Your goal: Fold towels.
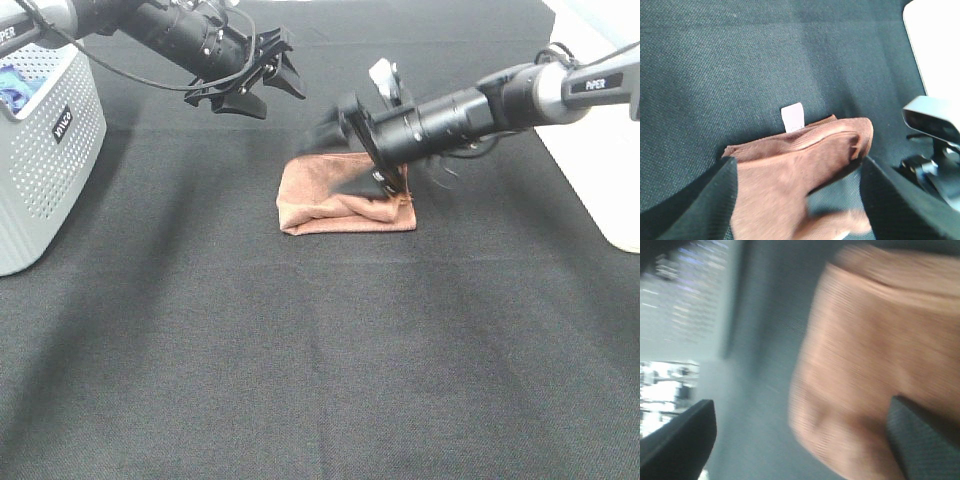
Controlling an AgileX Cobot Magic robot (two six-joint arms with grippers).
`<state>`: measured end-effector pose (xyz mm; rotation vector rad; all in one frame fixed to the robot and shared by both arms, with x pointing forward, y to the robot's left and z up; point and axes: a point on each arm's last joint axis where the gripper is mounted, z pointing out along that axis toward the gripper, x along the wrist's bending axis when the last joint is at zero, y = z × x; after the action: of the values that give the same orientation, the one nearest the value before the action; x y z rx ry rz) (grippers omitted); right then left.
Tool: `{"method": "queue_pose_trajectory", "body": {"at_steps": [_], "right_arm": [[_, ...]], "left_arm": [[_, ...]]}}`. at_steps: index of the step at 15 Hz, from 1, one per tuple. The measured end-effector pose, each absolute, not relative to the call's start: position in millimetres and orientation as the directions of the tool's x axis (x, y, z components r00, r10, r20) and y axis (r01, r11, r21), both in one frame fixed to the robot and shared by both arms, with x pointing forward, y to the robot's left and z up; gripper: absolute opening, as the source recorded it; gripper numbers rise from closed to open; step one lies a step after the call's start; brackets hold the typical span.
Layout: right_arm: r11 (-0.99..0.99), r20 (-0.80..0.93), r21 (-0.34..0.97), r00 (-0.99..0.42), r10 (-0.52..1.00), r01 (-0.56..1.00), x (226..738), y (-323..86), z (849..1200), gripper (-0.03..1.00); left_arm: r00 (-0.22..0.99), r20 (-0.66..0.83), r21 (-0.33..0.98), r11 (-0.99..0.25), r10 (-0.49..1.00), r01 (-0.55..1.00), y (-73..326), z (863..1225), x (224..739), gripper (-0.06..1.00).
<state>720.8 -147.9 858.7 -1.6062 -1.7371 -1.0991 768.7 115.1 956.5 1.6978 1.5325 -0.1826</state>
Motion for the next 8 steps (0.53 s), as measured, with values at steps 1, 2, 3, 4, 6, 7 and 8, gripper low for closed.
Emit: {"method": "queue_pose_trajectory", "body": {"at_steps": [1,2,3,4,6,7,8], "right_arm": [[-0.028,0.813,0.187,-0.138,0.565,0.982,721,-157,857,0.86],[-0.018,0.805,0.174,-0.132,0.578,0.985,721,-166,859,0.86],[-0.006,0.794,0.174,-0.137,0.592,0.985,721,-176,861,0.86],[0.008,0.783,0.178,-0.146,0.604,0.984,721,-187,866,0.86],[0.041,0.754,0.184,-0.168,0.635,0.982,720,-197,869,0.86],[0.050,0.741,0.178,-0.167,0.651,0.983,720,-199,869,0.86],[0.075,0.708,0.179,-0.181,0.683,0.981,718,-202,874,0.86]], "left_arm": [[0.248,-0.599,0.460,0.074,0.761,0.885,115,956,768,0.66],[0.249,-0.599,0.459,0.071,0.761,0.886,115,956,768,0.66],[0.249,-0.599,0.459,0.071,0.761,0.886,115,956,768,0.66],[0.249,-0.599,0.459,0.071,0.761,0.886,115,956,768,0.66],[0.249,-0.599,0.458,0.071,0.761,0.886,115,956,768,0.66],[0.249,-0.599,0.455,0.067,0.761,0.888,115,956,767,0.66],[0.250,-0.601,0.442,0.055,0.759,0.895,115,955,766,0.66]]}}
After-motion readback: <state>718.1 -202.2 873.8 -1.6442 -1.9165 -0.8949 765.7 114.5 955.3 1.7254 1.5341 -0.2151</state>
